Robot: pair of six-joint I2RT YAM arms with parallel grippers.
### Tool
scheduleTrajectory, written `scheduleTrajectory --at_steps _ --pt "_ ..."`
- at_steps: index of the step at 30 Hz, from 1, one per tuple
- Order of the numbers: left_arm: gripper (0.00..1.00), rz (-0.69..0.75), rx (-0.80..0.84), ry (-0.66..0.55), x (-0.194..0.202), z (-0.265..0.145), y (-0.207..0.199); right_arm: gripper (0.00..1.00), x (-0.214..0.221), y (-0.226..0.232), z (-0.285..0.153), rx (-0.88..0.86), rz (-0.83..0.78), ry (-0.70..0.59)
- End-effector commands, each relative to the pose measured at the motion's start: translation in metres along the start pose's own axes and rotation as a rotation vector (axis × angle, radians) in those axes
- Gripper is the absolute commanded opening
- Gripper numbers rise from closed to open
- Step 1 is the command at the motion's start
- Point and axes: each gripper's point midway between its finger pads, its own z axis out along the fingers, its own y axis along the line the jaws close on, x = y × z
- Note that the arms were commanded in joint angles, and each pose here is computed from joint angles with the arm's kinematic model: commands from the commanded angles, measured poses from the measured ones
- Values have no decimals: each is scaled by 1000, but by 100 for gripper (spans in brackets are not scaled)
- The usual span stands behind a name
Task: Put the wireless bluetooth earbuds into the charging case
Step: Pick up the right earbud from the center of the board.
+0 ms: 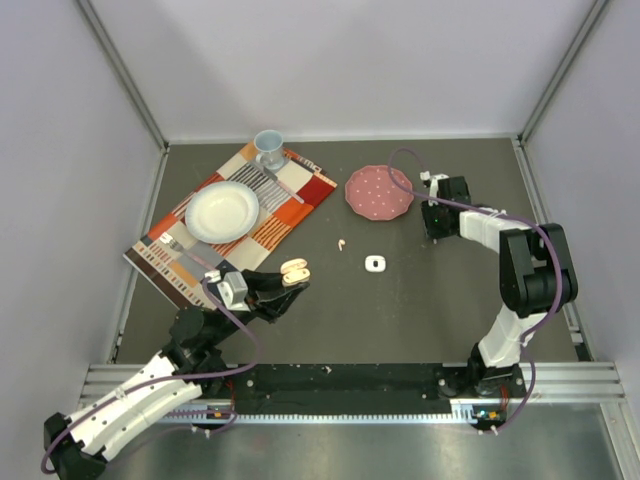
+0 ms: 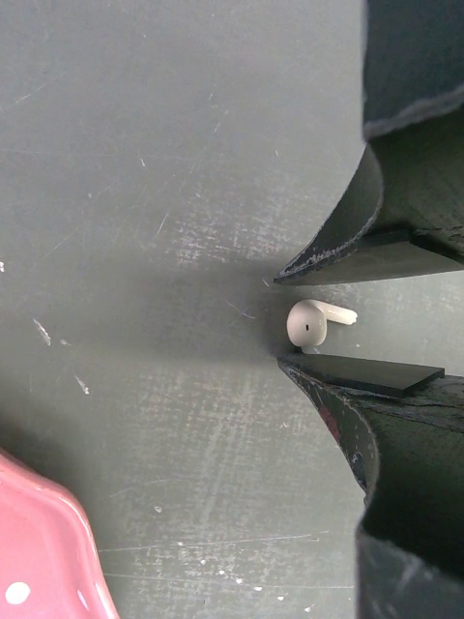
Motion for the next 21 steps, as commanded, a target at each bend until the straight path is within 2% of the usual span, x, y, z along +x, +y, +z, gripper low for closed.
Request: scheduleTrajectory --at_steps 1,13,14,15,19,21 --pt "0 19 28 -88 -33 5 -7 34 9 -6 -8 7 -1 24" --pt "0 16 22 -77 -31 5 -6 27 7 -5 -6 1 7 24" --pt "0 18 21 -74 -31 5 -6 21 4 -6 -7 3 8 19" --pt "0 20 18 -76 -32 4 -5 20 4 -6 -8 3 11 22" --pt "0 20 14 -77 -31 3 -5 22 3 -6 -11 3 17 13" --pt "0 17 16 -78 -31 3 -5 26 4 -5 -11 2 16 15"
